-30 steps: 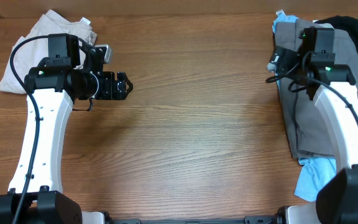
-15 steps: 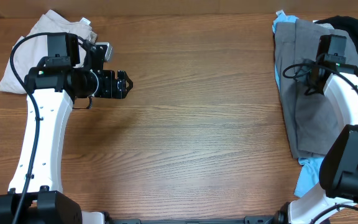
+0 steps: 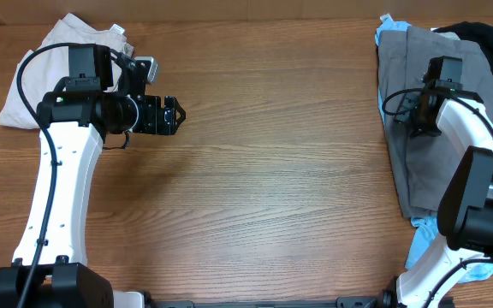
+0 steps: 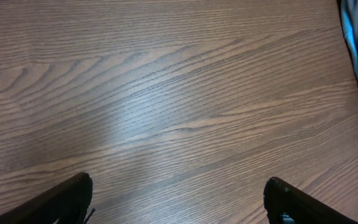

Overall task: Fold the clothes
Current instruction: 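Raise both arms and move the right gripper over the grey shorts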

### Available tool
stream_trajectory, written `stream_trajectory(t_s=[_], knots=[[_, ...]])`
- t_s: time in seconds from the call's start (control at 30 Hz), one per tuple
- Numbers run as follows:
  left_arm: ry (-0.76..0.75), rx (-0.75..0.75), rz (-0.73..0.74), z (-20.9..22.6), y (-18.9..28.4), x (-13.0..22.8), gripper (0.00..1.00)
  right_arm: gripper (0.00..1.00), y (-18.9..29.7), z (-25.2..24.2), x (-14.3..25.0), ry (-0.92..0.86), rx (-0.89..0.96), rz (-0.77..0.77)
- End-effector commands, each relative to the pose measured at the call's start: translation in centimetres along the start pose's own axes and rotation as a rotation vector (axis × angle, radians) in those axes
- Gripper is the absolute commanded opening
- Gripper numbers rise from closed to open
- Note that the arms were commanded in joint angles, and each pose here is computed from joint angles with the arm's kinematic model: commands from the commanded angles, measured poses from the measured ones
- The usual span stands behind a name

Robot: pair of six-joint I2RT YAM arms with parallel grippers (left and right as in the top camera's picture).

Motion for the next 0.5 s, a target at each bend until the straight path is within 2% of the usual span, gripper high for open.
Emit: stream_trajectory(t_s=[0.0,0.27,0.47], knots=[[-0.041,-0.003,-0.017,-0.3,0.3,-0.5,0.91,0.46,0.3,-0.2,-0.9,0.0,0.002,-0.026],[-0.042,-0.003,-0.017,-0.3,0.3,-0.5,0.91,0.36,0.9,-0.3,-1.2,-0.002,0.002,-0.044],[-0.042,-0.003,-0.018,-0.3,0.3,-0.6,0.91,0.35,4.3,-0.6,-2.8,-0.007,0.003,-0.108]])
Point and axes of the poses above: each gripper's point midway between its finger pads, its own y axis back along the fingers, its own z axis along the line the jaws close on, x = y × z, the point moved 6 cm from there along y, back along the fingers, and after that the axes turned 14 degrees about y, right-handed, at the moved point
